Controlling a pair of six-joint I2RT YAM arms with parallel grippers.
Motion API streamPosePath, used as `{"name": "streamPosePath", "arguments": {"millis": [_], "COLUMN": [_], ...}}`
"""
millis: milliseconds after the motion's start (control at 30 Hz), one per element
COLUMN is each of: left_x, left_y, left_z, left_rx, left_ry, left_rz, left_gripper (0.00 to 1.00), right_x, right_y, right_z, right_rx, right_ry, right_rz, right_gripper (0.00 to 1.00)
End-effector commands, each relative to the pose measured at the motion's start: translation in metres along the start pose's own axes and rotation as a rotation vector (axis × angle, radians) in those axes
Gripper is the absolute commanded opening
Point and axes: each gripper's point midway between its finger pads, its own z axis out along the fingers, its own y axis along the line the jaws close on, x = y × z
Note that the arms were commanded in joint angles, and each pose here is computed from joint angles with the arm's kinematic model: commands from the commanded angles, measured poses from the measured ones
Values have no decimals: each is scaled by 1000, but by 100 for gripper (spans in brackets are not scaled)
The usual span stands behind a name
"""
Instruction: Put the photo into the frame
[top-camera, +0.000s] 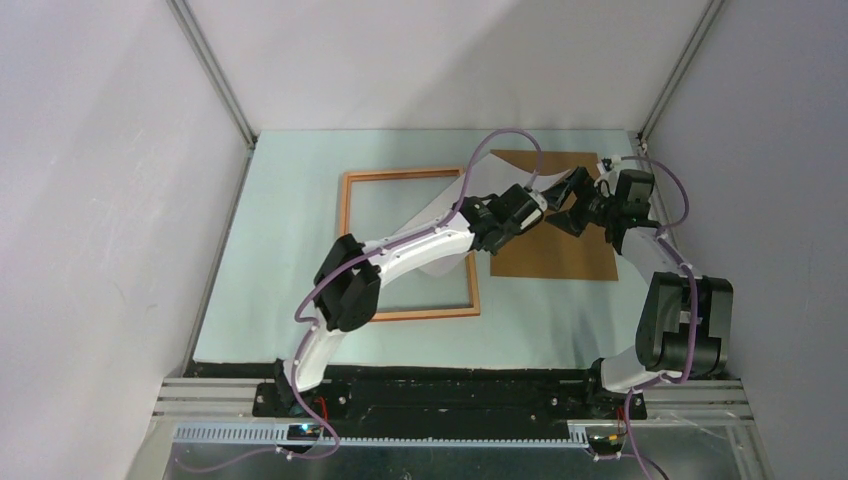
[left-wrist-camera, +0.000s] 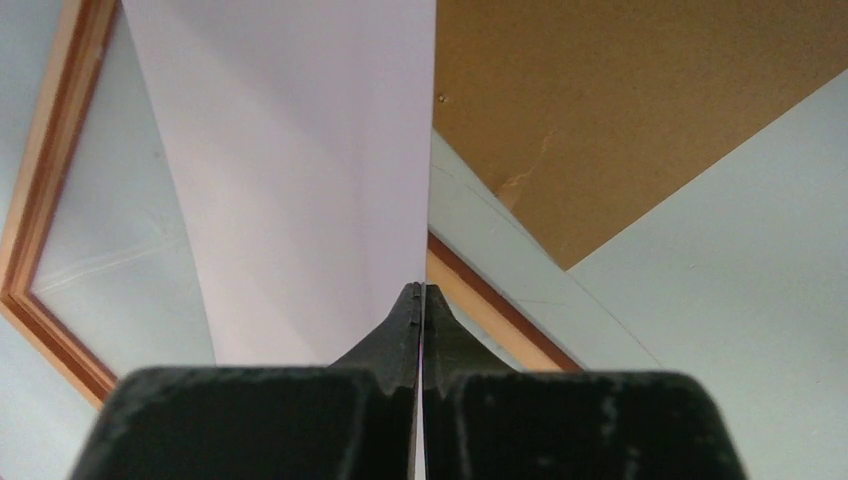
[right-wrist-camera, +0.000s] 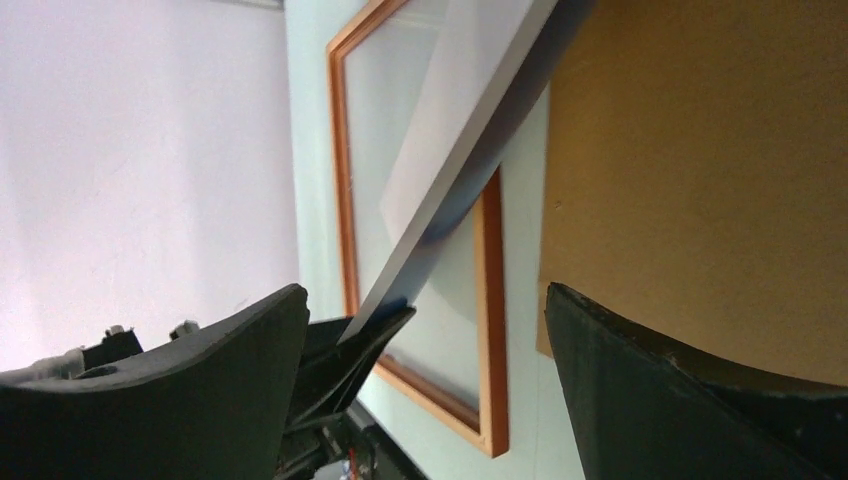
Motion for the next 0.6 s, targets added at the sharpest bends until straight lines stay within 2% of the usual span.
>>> {"name": "streamPosePath", "arguments": {"millis": [0, 467, 567], "left_x": [-15, -28, -29], "left_y": [-17, -51, -55], "left_z": [2, 5, 8], "left_rx": [27, 79, 79], "left_ry": [-33, -47, -40], "left_rz": [-27, -38, -37], "left_gripper": [0, 0, 0], "right_x": [-10, 13, 21], "right_y": [8, -31, -36], "right_z": [-1, 27, 33], "right_rx": [-13, 80, 85], "right_ry": [-45, 15, 36], "right_rz": [-29, 0, -1], "right_gripper": [93, 88, 81]}}
